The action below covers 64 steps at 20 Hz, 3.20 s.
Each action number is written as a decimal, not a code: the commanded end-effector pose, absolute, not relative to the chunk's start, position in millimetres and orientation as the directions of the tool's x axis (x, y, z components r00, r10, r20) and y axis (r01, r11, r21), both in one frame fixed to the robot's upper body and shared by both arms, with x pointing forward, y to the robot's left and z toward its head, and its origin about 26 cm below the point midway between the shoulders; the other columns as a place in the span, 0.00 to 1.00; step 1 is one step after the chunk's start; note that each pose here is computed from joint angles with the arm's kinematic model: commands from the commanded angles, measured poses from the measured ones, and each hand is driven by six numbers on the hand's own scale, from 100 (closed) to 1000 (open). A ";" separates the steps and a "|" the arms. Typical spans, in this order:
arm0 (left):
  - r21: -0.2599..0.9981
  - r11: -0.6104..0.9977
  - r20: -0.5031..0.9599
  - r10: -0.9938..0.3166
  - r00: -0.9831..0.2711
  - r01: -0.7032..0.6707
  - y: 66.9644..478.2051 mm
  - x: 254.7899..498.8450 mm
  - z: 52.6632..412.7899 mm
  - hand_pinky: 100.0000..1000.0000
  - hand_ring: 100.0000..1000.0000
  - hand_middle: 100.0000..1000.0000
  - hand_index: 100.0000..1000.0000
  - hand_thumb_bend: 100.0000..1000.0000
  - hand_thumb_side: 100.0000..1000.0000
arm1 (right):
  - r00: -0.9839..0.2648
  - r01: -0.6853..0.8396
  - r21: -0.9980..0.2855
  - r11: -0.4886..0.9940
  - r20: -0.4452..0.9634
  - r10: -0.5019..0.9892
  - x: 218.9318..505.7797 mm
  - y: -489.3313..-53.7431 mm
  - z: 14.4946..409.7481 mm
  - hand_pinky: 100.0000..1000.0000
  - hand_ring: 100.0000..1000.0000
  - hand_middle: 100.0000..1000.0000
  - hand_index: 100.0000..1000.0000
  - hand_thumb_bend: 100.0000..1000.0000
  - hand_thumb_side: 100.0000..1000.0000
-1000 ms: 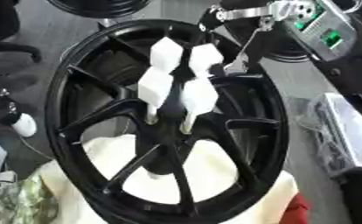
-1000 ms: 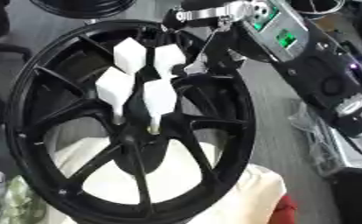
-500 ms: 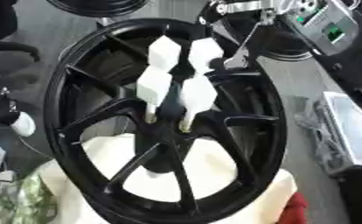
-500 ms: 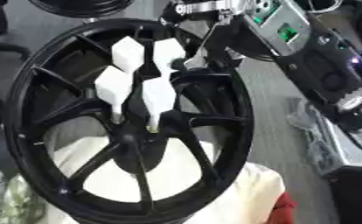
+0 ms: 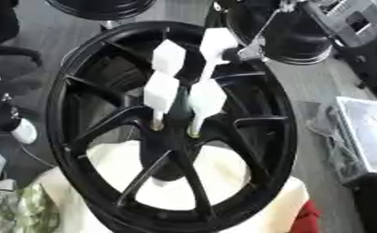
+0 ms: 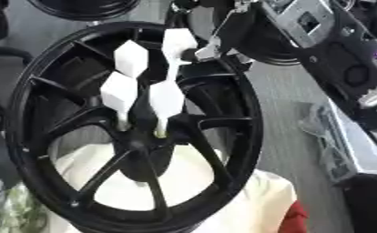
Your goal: Pull the pin out of the wheel hub.
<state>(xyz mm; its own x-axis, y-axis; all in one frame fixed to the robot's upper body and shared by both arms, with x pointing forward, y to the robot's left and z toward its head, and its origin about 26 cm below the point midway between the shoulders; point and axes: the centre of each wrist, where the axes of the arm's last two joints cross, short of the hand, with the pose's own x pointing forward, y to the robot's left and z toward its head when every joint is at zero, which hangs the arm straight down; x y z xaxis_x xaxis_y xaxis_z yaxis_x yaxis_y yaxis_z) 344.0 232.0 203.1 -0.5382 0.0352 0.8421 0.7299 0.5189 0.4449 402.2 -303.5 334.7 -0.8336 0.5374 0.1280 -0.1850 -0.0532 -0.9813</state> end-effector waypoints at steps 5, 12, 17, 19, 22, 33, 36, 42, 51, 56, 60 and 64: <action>0.458 0.517 0.834 0.031 -0.551 0.723 232.6 343.4 208.0 0.74 1.00 1.00 0.79 0.00 0.79 | -0.818 -0.101 -0.993 -0.067 0.045 0.573 395.3 -327.0 363.9 0.70 0.44 0.13 0.35 0.18 0.22; 0.457 0.519 0.836 0.027 -0.548 0.723 233.5 343.7 206.3 0.74 1.00 1.00 0.79 0.00 0.80 | -0.741 -0.085 -0.995 0.051 0.097 0.664 397.0 -361.2 370.9 0.68 0.42 0.12 0.34 0.16 0.19; 0.459 0.523 0.836 0.018 -0.548 0.718 235.8 343.8 205.3 0.74 1.00 1.00 0.79 0.00 0.80 | -0.645 -0.045 -0.989 0.142 0.138 0.752 393.3 -402.2 372.2 0.68 0.42 0.12 0.34 0.16 0.19; 0.461 0.525 0.836 0.014 -0.549 0.715 237.0 343.8 204.9 0.74 1.00 1.00 0.79 0.00 0.80 | -0.602 -0.025 -0.986 0.166 0.148 0.784 387.2 -420.9 371.8 0.68 0.42 0.11 0.34 0.16 0.19; 0.466 0.529 0.835 0.004 -0.551 0.709 239.4 343.5 204.1 0.74 1.00 1.00 0.79 0.00 0.80 | -0.525 0.021 -0.979 0.202 0.161 0.835 370.2 -453.1 371.6 0.69 0.42 0.11 0.34 0.18 0.20; 0.470 0.574 0.827 -0.021 -0.562 0.670 252.6 341.4 203.2 0.74 1.00 1.00 0.79 0.00 0.80 | -0.120 0.272 -0.911 0.309 0.287 0.951 272.8 -577.2 317.7 0.68 0.40 0.11 0.34 0.17 0.12; 0.473 0.588 0.820 -0.022 -0.572 0.656 256.0 340.2 204.6 0.74 1.00 1.00 0.79 0.00 0.79 | -0.030 0.420 -0.847 0.326 0.346 0.938 247.5 -593.5 280.2 0.68 0.41 0.14 0.37 0.18 0.08; 0.472 0.601 0.816 -0.020 -0.578 0.645 258.5 339.5 206.3 0.74 1.00 1.00 0.79 0.00 0.79 | 0.247 0.481 -0.849 0.220 0.372 0.895 203.3 -600.1 207.2 0.82 0.80 0.79 0.87 0.00 0.03; 0.470 0.599 0.817 -0.017 -0.576 0.649 257.7 339.7 206.3 0.74 1.00 1.00 0.79 0.00 0.79 | 0.273 0.677 -0.702 0.221 0.518 0.810 192.4 -591.5 192.6 0.77 0.78 0.83 0.88 0.00 0.24; 0.470 0.594 0.818 -0.013 -0.576 0.653 256.4 339.6 206.5 0.74 1.00 1.00 0.79 0.00 0.79 | 0.159 0.794 -0.546 0.267 0.611 0.775 204.6 -579.3 206.3 0.70 0.70 0.74 0.84 0.00 0.06; 0.469 0.590 0.819 -0.013 -0.574 0.657 255.5 339.8 206.1 0.74 1.00 1.00 0.79 0.00 0.79 | 0.174 0.814 -0.519 0.259 0.644 0.745 210.1 -575.8 209.4 0.73 0.76 0.83 0.87 0.00 0.00; 0.470 0.587 0.820 -0.014 -0.573 0.659 255.1 339.9 205.8 0.74 1.00 1.00 0.79 0.00 0.79 | 0.307 0.844 -0.523 0.114 0.647 0.698 208.2 -579.5 207.3 0.78 0.80 0.84 0.85 0.06 0.00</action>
<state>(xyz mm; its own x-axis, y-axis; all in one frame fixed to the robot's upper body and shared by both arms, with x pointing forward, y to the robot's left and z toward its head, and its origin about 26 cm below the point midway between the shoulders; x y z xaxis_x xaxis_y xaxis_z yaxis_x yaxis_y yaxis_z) 341.2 253.4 196.6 -0.5496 -0.0070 0.8354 0.6692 0.5949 0.4452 210.0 -575.8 192.0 0.2746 0.6878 0.6720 0.8316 0.1810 -0.5250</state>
